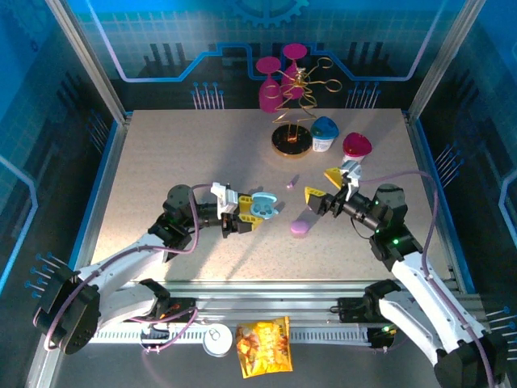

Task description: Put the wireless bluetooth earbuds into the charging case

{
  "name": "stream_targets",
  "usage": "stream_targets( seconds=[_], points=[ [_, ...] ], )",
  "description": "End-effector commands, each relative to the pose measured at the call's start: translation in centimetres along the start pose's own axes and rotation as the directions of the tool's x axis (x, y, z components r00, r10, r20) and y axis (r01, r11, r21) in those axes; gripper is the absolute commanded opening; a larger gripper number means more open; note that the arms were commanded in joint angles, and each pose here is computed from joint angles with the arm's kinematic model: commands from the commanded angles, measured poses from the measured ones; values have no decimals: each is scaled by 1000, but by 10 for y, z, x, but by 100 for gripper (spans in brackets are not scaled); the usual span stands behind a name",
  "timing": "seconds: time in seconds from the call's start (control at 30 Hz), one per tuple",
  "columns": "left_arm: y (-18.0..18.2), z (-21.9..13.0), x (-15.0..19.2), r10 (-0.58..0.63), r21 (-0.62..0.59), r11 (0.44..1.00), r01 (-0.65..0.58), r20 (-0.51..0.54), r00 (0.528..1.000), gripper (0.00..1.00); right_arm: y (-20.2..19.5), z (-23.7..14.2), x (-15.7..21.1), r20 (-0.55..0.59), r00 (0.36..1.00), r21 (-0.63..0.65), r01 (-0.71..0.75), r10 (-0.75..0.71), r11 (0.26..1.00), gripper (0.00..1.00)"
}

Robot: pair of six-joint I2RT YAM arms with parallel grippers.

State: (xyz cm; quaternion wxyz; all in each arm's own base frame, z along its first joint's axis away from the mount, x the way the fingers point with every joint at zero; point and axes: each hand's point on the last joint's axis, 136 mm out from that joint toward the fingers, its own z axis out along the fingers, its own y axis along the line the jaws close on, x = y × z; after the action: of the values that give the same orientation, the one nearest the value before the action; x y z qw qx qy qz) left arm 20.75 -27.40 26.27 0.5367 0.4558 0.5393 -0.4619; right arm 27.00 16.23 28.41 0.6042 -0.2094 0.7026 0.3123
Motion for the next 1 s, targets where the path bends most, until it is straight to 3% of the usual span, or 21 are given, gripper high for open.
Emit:
stream_targets(
  seconds=[0.0,0.23,0.37,0.67,0.97],
  points=[
    [11,-1,-9,34,-48,998,-32,39,999,24,-31,0,10,1,992,125,-128,129,984,82],
    [32,1,-22,27,-87,996,-15,133,991,23,-47,21,48,-116,959,165,-239,259,957,80],
    [40,-5,-29,43,-120,993,-21,187,981,20,-56,29,78,-208,904,259,-318,374,912,77],
    [42,-23,-32,42,-163,987,-7,213,976,20,-33,62,134,-431,843,297,-203,321,933,79],
    [37,-29,-27,62,-183,983,-27,190,980,21,-12,119,169,-637,729,235,-124,249,964,73]
  ],
)
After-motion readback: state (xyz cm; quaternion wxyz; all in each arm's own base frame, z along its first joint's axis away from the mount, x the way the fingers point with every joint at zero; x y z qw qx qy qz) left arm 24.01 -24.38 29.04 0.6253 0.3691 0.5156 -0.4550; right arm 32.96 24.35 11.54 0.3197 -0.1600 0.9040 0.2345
